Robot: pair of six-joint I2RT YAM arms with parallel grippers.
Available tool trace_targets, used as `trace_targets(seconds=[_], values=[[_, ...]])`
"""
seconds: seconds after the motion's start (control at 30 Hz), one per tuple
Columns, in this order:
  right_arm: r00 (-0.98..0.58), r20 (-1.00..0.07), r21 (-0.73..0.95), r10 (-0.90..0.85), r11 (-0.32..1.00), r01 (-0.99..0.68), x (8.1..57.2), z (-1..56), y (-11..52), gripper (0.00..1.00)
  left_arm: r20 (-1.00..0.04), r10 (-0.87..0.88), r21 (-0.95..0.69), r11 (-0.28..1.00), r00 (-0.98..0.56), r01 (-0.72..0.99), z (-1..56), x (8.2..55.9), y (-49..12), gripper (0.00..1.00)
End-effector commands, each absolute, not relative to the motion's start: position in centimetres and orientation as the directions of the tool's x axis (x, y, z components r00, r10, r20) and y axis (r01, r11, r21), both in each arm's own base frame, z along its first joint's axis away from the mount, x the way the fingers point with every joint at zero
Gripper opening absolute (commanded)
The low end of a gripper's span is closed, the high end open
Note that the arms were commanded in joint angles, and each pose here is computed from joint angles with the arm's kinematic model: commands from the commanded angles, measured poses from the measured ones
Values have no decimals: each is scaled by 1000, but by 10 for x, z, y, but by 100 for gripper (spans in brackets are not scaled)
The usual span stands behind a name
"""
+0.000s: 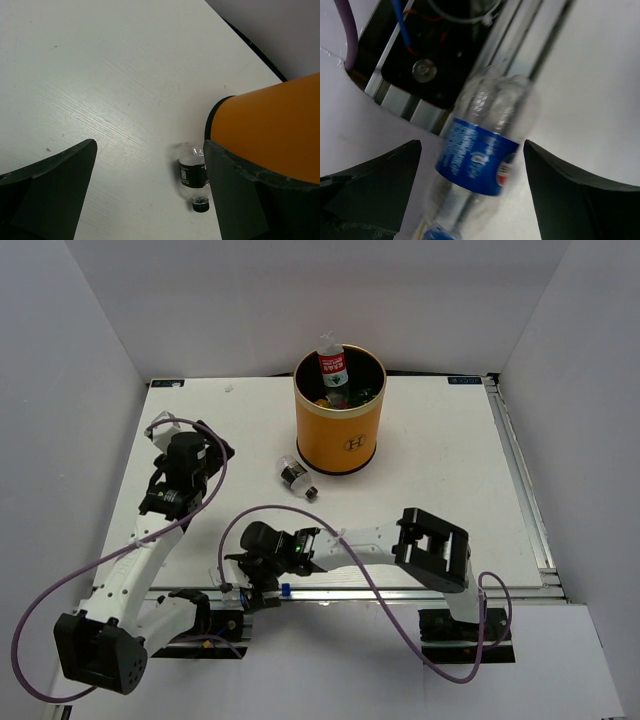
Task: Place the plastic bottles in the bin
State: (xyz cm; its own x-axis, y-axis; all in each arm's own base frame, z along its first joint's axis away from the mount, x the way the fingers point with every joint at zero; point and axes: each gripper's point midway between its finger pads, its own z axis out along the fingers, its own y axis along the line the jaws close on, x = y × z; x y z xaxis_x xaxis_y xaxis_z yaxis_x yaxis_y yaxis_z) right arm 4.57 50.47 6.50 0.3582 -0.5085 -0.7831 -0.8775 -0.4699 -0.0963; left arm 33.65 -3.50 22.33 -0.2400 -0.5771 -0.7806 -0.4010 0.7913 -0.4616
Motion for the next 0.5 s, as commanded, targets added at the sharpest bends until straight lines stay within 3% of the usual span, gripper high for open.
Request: trace_targets(seconds=[0.0,0.2,0.3,0.4,0.43,0.47], values=[[342,-773,-48,-534,-488,-872,35,52,501,89,-786,-591,-482,771,-184,-417,233,330,-25,98],[260,-764,9,-591,-412,-911,34,26,491,89,-790,-589,-476,765,-171,-434,231,327,-20,98],[261,-785,-29,-562,-387,-921,38,38,492,79,-786,-596,-483,758,-165,-439,230,327,-19,98],[277,-823,-120,-496,-324,-938,53,66,491,47,-783,-598,-485,760,-173,-432,230,327,-21,98],[288,-843,-179,-453,-269,-946,64,87,490,28,-783,-598,-486,761,-174,-430,230,328,-21,98],[289,-853,-205,-435,-230,-951,72,99,488,23,-782,-598,-485,762,-178,-430,230,328,-22,98]])
